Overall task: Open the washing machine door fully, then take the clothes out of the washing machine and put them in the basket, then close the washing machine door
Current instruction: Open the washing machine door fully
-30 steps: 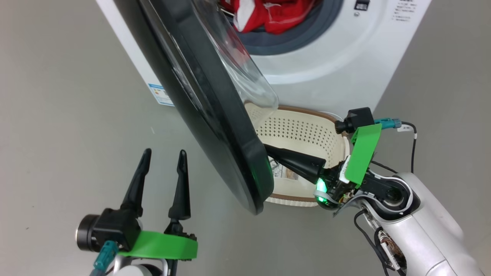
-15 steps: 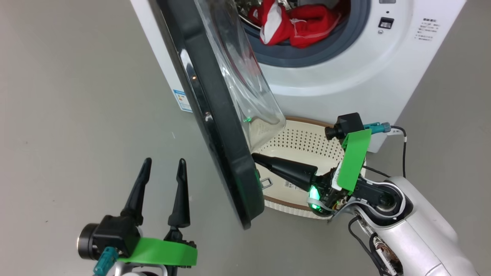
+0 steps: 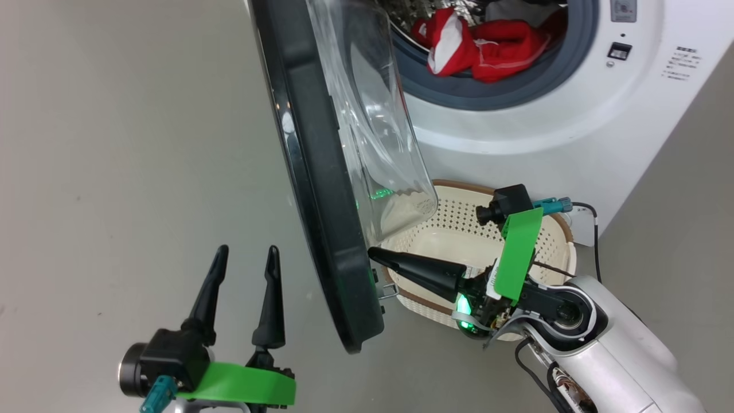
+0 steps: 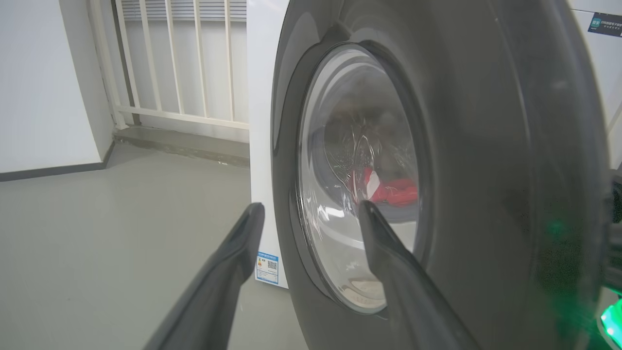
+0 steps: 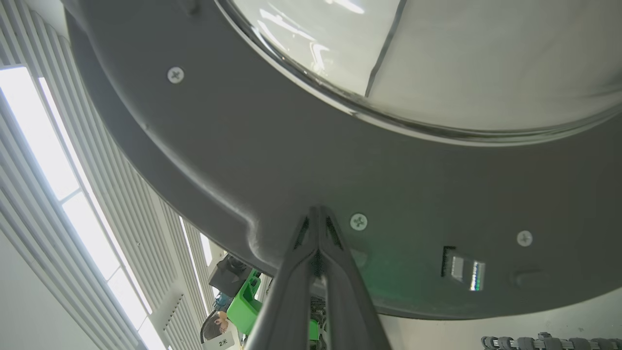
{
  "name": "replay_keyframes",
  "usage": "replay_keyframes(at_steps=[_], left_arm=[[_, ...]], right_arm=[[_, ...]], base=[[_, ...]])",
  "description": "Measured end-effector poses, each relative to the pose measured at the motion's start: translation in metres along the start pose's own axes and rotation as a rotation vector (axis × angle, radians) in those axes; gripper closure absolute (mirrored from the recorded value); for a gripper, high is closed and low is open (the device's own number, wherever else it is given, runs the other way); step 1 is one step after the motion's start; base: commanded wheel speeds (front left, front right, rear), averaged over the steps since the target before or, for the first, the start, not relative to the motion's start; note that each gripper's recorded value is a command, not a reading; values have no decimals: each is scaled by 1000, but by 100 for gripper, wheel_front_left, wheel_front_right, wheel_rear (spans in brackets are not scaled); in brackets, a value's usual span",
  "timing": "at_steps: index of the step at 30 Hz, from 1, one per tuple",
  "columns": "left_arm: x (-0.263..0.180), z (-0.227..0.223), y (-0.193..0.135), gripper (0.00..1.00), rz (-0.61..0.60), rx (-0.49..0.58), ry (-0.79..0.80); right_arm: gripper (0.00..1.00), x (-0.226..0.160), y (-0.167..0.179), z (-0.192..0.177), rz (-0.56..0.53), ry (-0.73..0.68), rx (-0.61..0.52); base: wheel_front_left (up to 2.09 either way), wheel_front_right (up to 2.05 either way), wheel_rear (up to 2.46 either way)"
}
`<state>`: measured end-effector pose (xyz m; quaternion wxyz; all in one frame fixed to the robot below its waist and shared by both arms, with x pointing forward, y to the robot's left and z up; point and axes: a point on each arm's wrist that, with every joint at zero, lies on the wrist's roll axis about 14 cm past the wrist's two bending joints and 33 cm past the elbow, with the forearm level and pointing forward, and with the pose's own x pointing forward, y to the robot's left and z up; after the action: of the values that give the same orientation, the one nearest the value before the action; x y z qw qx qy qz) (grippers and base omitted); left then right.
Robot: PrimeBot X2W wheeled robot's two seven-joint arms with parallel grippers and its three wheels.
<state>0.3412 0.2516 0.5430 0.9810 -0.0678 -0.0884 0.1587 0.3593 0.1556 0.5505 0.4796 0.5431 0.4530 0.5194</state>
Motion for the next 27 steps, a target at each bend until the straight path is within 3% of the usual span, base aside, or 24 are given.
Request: replay_keyframes(at_steps=[14, 22, 23, 24, 27], left_arm=[[-11, 8, 15, 0, 43, 1, -16], [-13, 1, 16, 0, 46, -8, 5], [-13, 1, 16, 0, 46, -9, 5], [-13, 1, 16, 0, 49, -18, 4], [-14, 3, 18, 0, 58, -27, 1]], right_arm=[[100, 16, -1, -18, -14, 55, 2], [98, 10, -14, 0, -78, -61, -53], [69, 8, -16, 5, -95, -89, -79], [0, 3, -21, 15, -137, -149, -156], [0, -6, -27, 30, -215, -230, -326]], base=[[0, 0, 0], [0, 0, 0], [0, 0, 0], [0, 0, 0], [0, 0, 0]])
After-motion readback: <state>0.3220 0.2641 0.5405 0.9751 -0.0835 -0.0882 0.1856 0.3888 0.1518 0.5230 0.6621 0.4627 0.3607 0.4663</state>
